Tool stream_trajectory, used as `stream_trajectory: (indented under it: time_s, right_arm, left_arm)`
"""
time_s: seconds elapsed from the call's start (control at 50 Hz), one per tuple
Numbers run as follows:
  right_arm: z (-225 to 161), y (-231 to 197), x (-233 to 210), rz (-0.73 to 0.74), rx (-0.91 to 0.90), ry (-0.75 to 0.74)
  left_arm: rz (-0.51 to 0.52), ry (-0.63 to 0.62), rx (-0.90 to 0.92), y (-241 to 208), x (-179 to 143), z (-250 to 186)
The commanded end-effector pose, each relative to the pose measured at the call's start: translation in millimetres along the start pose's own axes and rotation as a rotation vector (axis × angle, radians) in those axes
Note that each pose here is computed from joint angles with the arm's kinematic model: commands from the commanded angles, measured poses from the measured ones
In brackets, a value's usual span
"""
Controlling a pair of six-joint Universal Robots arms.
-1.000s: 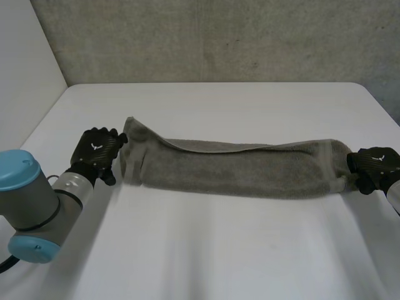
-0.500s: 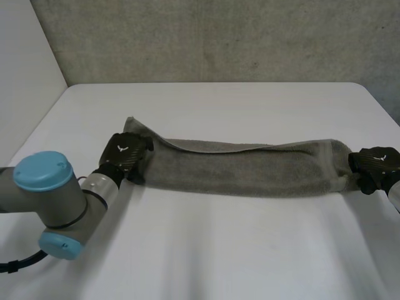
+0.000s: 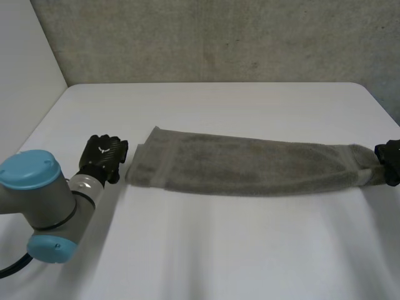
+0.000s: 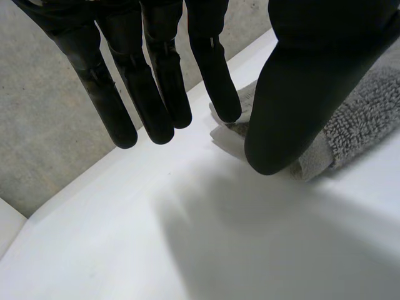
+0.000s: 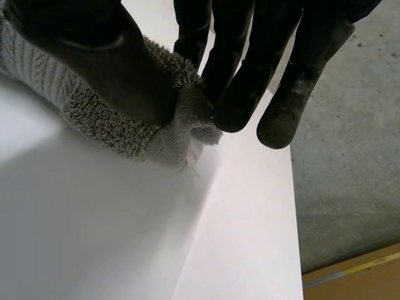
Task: Fold the laundry
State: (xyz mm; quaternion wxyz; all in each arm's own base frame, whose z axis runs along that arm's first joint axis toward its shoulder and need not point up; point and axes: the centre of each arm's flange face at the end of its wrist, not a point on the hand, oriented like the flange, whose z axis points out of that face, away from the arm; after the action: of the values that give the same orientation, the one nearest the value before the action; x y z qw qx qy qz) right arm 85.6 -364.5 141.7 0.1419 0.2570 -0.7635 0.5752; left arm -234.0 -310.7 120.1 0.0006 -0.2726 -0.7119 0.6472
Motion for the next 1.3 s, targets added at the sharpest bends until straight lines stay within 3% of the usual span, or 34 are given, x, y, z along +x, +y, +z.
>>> stream_trajectory:
  time_s: [0.02,0.32,0.58,0.92,1.18,1.3]
  right_arm:
    - [-3.8,0.7,-7.1,-0.018,0.001,-0.031]
    - [-1.0,-3.3,1.5,-0.032,0.021,-0.01]
    - [-2.8,1.2,0.6,-0.025,0.006,-0.014]
    - [-3.7,2.3,-1.9,-0.026,0.002,-0.021]
    - [-4.1,2.4,-2.2,-0.027,0.002,-0.021]
    - [-4.2,2.8,-1.8,-0.026,0.0,-0.021]
  left_arm:
    - [-0.002,0.002,0.01,-6.9,-1.1,-10.7]
    - [-0.003,0.0,0.032,-16.3,-2.4,-16.8]
    - [0.001,0.135,0.009,3.7,19.4,-15.5]
    - [-0.004,0.159,-0.006,11.1,23.4,-7.2]
    - [-0.043,0.257,-0.276,-2.1,18.8,-40.4]
    - [-0.048,0.263,-0.296,-15.7,13.7,-46.1]
